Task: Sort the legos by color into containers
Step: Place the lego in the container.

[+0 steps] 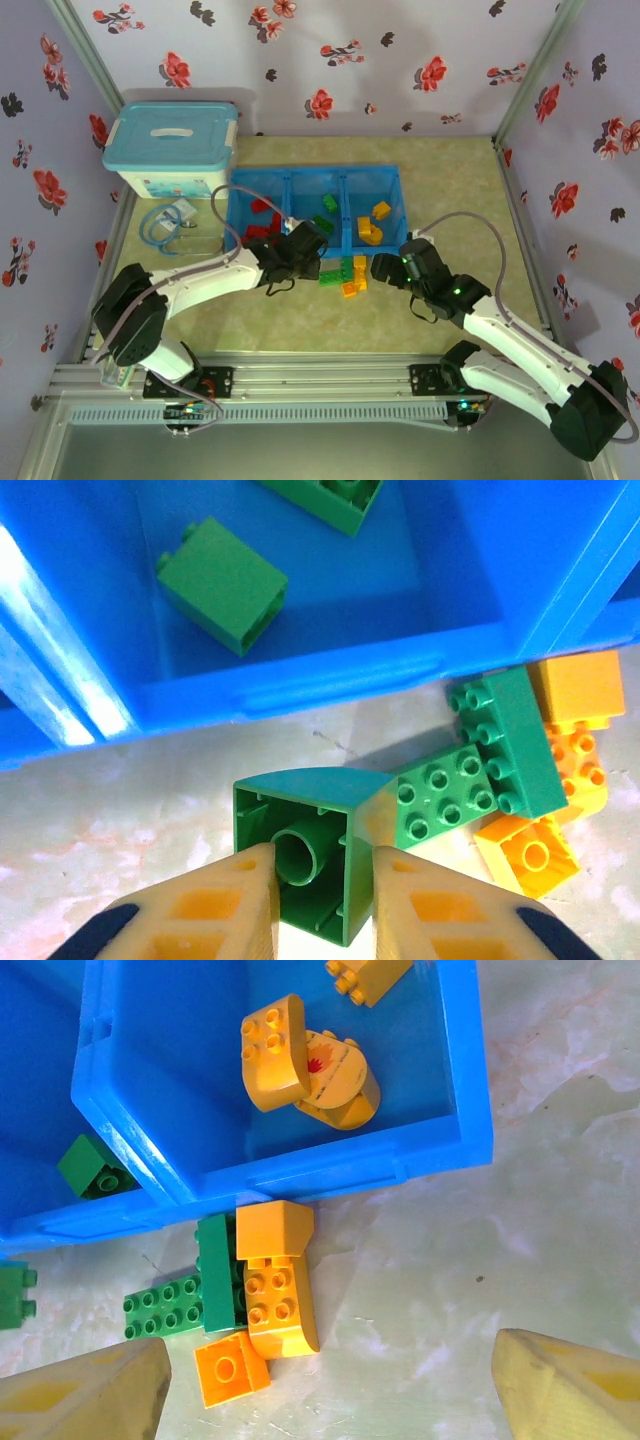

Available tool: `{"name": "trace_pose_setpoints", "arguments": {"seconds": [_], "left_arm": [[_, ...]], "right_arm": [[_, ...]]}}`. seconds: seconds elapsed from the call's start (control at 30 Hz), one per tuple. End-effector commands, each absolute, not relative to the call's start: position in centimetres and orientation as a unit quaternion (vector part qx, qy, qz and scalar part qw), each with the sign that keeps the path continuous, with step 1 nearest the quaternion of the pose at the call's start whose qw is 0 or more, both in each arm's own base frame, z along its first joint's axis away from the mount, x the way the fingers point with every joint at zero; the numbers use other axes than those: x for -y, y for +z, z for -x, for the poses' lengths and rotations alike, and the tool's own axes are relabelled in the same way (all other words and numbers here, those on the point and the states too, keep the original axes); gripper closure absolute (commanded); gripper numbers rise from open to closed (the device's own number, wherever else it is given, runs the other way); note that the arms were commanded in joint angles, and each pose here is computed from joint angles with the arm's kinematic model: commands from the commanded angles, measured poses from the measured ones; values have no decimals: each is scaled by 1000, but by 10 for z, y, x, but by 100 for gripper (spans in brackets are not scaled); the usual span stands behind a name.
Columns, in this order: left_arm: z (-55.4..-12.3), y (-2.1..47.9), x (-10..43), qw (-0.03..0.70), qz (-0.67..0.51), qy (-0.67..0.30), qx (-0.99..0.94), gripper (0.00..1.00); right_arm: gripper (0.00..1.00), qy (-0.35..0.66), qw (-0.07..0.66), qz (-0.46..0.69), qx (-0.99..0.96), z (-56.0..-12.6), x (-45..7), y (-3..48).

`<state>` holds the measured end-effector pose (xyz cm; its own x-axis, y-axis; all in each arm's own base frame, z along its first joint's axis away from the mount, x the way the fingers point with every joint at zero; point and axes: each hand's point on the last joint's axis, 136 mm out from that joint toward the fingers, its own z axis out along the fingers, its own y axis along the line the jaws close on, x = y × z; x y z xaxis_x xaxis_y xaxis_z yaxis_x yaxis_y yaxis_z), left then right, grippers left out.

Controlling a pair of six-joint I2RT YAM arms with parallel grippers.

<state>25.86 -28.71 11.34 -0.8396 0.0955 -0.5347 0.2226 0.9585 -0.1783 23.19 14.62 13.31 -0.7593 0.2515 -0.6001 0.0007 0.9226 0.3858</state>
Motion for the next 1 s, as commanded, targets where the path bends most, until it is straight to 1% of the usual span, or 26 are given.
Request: {"name": "trace_pose_setpoints", "arguments": {"seconds": [0.0, 0.27, 0.3, 0.33, 0.4, 0.43, 0.5, 0.57, 0.77, 0.97], "left_arm": [[-283, 140, 283, 304, -85, -103, -943, 75], [-338, 160, 287, 317, -83, -108, -939, 74], [-346, 160, 286, 314, -81, -105, -940, 72], [-350, 161, 287, 307, -80, -105, -943, 63], [-356, 168, 289, 297, -86, -102, -945, 35], [-357, 172, 290, 298, -89, -102, -945, 29], [-356, 182, 290, 310, -87, -113, -940, 23], [-351, 187, 288, 319, -84, -125, -936, 21], [-325, 194, 279, 343, -89, -158, -922, 22], [-294, 195, 264, 363, -90, -189, -908, 22]], "right_arm": [[16, 195, 346, -75, -915, -231, -149, 137], [16, 198, 342, -66, -916, -225, -155, 139], [16, 199, 342, -65, -916, -224, -155, 140], [16, 199, 342, -64, -916, -224, -156, 140], [16, 200, 341, -62, -916, -223, -158, 141], [16, 201, 341, -60, -916, -222, -158, 142], [16, 197, 341, -56, -917, -221, -159, 142], [16, 192, 341, -54, -919, -220, -159, 140], [18, 186, 329, -45, -925, -222, -165, 129], [24, 178, 313, -41, -932, -227, -176, 113]]}}
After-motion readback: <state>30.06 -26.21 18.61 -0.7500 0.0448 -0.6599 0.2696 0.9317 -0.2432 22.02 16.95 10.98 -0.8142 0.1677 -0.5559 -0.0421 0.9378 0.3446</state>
